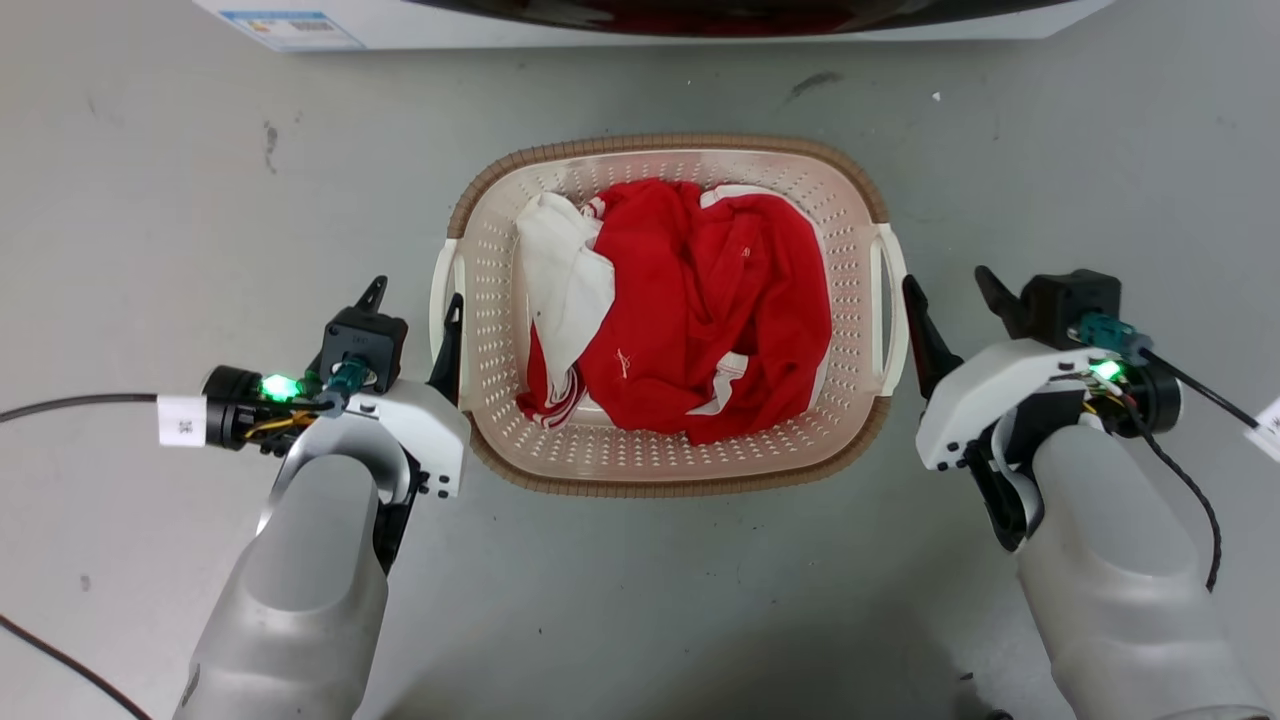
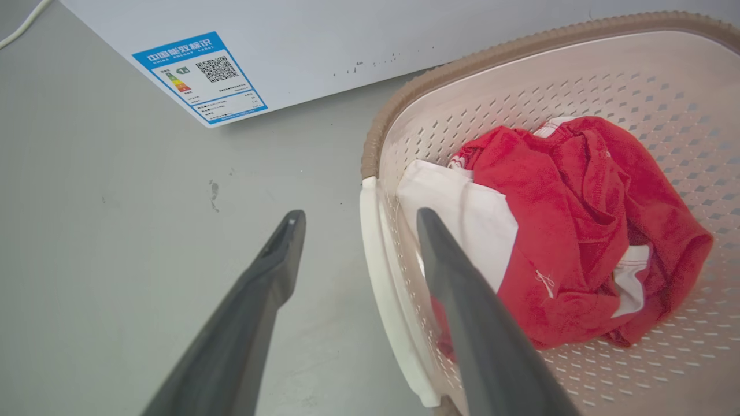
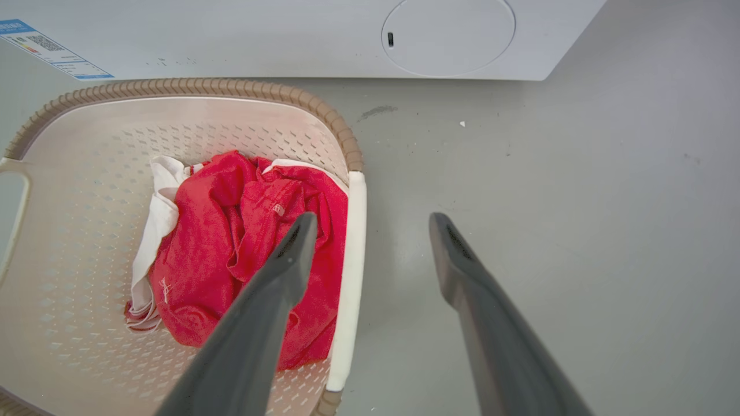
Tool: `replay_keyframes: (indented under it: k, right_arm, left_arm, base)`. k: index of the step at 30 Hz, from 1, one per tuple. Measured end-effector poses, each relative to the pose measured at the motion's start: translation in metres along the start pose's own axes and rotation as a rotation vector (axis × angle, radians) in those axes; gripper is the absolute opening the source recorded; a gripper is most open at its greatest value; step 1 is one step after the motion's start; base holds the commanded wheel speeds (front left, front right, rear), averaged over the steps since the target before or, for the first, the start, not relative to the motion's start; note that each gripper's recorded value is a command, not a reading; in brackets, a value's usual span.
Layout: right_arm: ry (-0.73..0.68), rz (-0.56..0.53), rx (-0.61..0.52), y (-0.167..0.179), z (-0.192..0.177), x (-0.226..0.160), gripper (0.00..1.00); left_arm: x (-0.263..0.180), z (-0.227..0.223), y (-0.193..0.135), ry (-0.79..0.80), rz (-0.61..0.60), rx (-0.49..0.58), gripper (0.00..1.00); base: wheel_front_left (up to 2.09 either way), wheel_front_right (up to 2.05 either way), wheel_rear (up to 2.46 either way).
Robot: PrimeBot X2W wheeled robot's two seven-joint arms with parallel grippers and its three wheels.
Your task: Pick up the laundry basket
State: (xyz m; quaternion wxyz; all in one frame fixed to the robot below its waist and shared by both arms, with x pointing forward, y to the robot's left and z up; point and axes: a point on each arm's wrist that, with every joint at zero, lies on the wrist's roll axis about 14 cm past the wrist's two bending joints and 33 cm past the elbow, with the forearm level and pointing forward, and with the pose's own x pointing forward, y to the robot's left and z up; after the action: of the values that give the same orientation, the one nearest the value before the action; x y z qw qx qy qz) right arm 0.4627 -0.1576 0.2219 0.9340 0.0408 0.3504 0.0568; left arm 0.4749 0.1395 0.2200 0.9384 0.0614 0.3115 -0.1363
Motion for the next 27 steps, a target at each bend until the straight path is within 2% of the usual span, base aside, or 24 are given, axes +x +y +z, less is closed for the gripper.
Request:
replay_keyframes:
  k: [13, 27]
  right_arm:
    - [0.175, 0.036, 0.036, 0.014, -0.036, 0.032, 1.00]
    - [0.363, 0.059, 0.018, 0.019, -0.072, 0.047, 1.00]
  left_arm:
    - [0.016, -0.037, 0.009, 0.132, 0.004, 0.029, 1.00]
    - [0.037, -0.059, 0.007, 0.243, -0.058, 0.060, 1.00]
  base:
    - [0.00, 0.00, 0.00]
    - [0.00, 0.00, 0.00]
